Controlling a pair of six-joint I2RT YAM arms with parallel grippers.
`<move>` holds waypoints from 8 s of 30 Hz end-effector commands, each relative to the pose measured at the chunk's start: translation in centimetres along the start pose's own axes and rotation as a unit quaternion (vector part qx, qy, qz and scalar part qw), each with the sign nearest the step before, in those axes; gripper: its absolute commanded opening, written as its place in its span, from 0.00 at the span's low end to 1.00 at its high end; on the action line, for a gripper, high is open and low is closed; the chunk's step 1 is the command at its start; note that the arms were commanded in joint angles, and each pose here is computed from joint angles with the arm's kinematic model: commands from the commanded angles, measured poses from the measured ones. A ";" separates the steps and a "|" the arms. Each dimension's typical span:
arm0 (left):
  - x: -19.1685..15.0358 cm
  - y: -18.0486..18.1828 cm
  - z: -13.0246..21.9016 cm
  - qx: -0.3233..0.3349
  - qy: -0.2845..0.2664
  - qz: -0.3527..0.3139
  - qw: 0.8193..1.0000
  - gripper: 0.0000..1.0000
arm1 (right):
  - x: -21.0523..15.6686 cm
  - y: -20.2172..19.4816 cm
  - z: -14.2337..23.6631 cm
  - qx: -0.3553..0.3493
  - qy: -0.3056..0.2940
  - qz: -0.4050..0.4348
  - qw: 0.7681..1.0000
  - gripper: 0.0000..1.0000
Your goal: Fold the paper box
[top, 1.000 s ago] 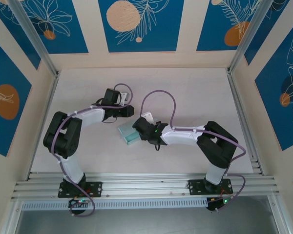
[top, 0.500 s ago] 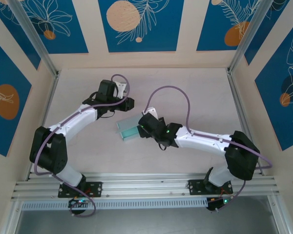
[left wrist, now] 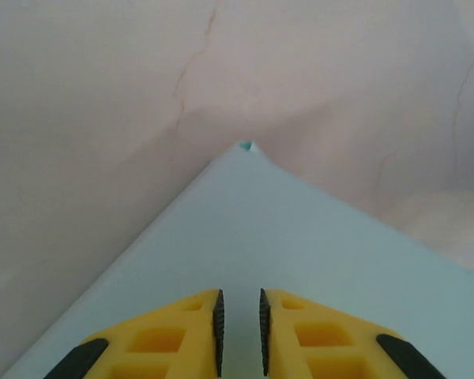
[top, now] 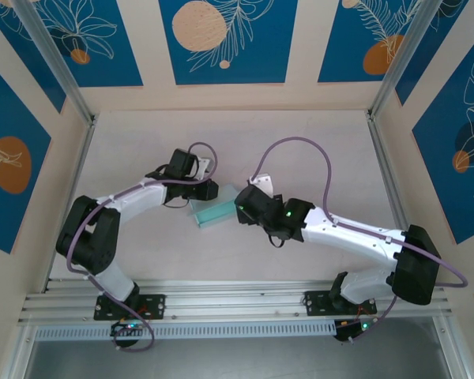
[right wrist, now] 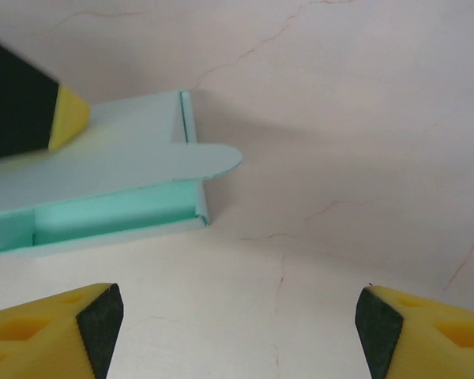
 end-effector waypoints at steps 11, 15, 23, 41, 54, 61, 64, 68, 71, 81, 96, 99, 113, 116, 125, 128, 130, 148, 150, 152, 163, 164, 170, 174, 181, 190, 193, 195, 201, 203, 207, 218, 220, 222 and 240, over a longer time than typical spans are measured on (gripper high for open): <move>-3.8 1.2 -3.9 -0.003 0.015 0.033 0.999 0.17 | 4.8 1.4 -3.9 0.103 0.133 -0.082 0.982 0.82; -4.1 1.3 -3.9 0.000 0.014 0.036 0.999 0.16 | 4.7 1.1 -7.8 0.078 0.175 -0.082 0.978 0.82; -4.4 1.5 -3.8 0.011 0.014 0.039 0.999 0.16 | 2.4 -0.4 -14.0 0.035 0.250 -0.068 0.965 0.75; -1.9 1.1 0.1 0.035 -0.038 0.027 0.998 0.32 | -3.8 -2.4 -17.6 -0.005 0.305 -0.090 0.948 0.62; -3.5 3.1 5.4 0.129 -0.030 0.055 0.990 0.43 | 2.8 -0.5 -13.4 0.095 0.235 -0.098 0.962 0.79; -5.6 4.4 2.4 0.086 -0.001 0.090 0.992 0.37 | 3.3 -1.2 -14.5 0.160 0.254 -0.153 0.942 0.81; -6.4 5.2 1.6 0.081 0.009 0.108 0.991 0.30 | 3.0 -1.6 -15.2 0.166 0.266 -0.168 0.935 0.81; -7.8 6.7 1.3 0.068 0.012 0.148 0.987 0.20 | 2.2 -2.3 -16.3 0.182 0.282 -0.197 0.921 0.81; -8.7 7.6 1.2 0.060 0.012 0.171 0.983 0.15 | 1.7 -2.6 -16.9 0.210 0.291 -0.216 0.908 0.81; -9.6 8.6 0.0 0.034 0.014 0.204 0.978 0.11 | 1.1 -1.3 -18.8 0.303 0.313 -0.242 0.867 0.78; -4.7 5.5 6.0 0.024 -0.149 0.063 0.987 0.80 | 2.9 -1.6 -16.2 0.325 0.336 -0.301 0.831 0.50; -3.7 3.4 8.7 0.048 -0.224 -0.067 0.971 0.92 | 3.4 -2.4 -15.4 0.322 0.363 -0.328 0.810 0.47; -8.1 -6.3 7.4 0.108 -0.206 -0.583 0.779 1.00 | 3.9 -5.1 -13.8 0.330 0.457 -0.419 0.712 0.44; -7.7 -6.6 5.8 0.141 -0.165 -0.614 0.759 1.00 | 3.9 -4.9 -13.6 0.334 0.473 -0.424 0.697 0.44; -4.8 -6.5 3.6 0.192 -0.102 -0.627 0.748 0.85 | 3.3 -5.0 -13.2 0.323 0.503 -0.421 0.683 0.44; -4.5 -6.7 3.5 0.183 -0.094 -0.625 0.753 0.74 | 2.9 -5.1 -13.2 0.319 0.511 -0.420 0.679 0.45; -4.5 -6.7 3.4 0.176 -0.089 -0.622 0.758 0.68 | 2.8 -5.1 -13.3 0.320 0.514 -0.420 0.676 0.45; -3.5 -7.1 6.4 0.021 0.034 -0.555 0.831 0.35 | 5.1 -9.7 -11.8 0.306 0.433 -0.428 0.732 0.69; -3.3 -6.8 6.3 -0.004 0.054 -0.539 0.840 0.35 | 5.9 -10.8 -10.9 0.291 0.399 -0.424 0.759 0.69; -3.1 -6.4 5.9 -0.016 0.064 -0.532 0.844 0.35 | 6.6 -11.9 -9.6 0.271 0.364 -0.412 0.790 0.69; -0.2 -4.8 1.7 -0.112 0.122 -0.509 0.845 0.39 | 7.1 -11.7 -3.9 0.221 0.209 -0.252 0.919 0.68; 0.0 -4.6 1.3 -0.115 0.133 -0.506 0.844 0.39 | 7.0 -11.3 -3.5 0.225 0.199 -0.231 0.926 0.68; 0.9 -4.5 0.7 -0.108 0.148 -0.513 0.838 0.43 | 6.7 -9.6 -2.1 0.210 0.141 -0.117 0.961 0.68; 1.0 -4.6 1.1 -0.096 0.140 -0.521 0.837 0.53 | 6.6 -9.3 -3.0 0.208 0.127 -0.079 0.967 0.68; 0.9 -4.7 0.7 -0.100 0.144 -0.516 0.838 0.63 | 6.1 -7.7 -5.2 0.234 0.129 -0.028 0.963 0.68; 0.8 -4.6 1.0 -0.078 0.143 -0.520 0.839 0.62 | 5.3 -5.5 -5.6 0.245 0.151 0.020 0.958 0.67; 0.7 -4.5 0.9 -0.074 0.139 -0.520 0.840 0.62 | 5.0 -5.6 -6.2 0.230 0.160 0.017 0.960 0.67; 0.6 -4.5 0.7 -0.070 0.141 -0.519 0.840 0.62 | 5.0 -5.5 -6.5 0.223 0.161 0.015 0.961 0.66; 0.5 -4.2 0.4 -0.053 0.146 -0.518 0.841 0.61 | 5.3 -4.5 -6.7 0.214 0.160 0.024 0.963 0.57; 0.6 -4.2 0.4 -0.046 0.144 -0.517 0.842 0.60 | 5.4 -4.3 -6.6 0.203 0.159 0.020 0.966 0.51; 0.9 -4.2 0.3 -0.013 0.136 -0.519 0.844 0.59 | 5.1 -4.0 -6.2 0.168 0.162 0.006 0.972 0.41; 0.6 -3.6 -0.3 0.032 0.138 -0.513 0.847 0.59 | 4.5 -3.0 -5.7 0.130 0.168 -0.044 0.976 0.27; 0.6 -3.6 -0.4 0.033 0.136 -0.512 0.848 0.59 | 4.4 -2.7 -5.6 0.127 0.168 -0.046 0.977 0.26; 0.5 -3.6 -0.4 0.030 0.134 -0.510 0.849 0.59 | 4.5 -2.6 -5.6 0.119 0.167 -0.047 0.978 0.27; 0.3 -3.8 -0.6 0.008 0.141 -0.533 0.834 0.61 | 7.9 -3.4 -5.2 0.148 0.115 0.041 0.981 0.41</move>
Point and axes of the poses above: each hand's point on the last joint's axis, 136 mm out from that joint toward the fingers, its own z axis back along the fingers, its own y axis along the line the jaws close on, x = y × z, the point moved 10 cm from there along z, back along the fingers, and after that the axes turned 11 degrees about -z, right-handed, at the moved point
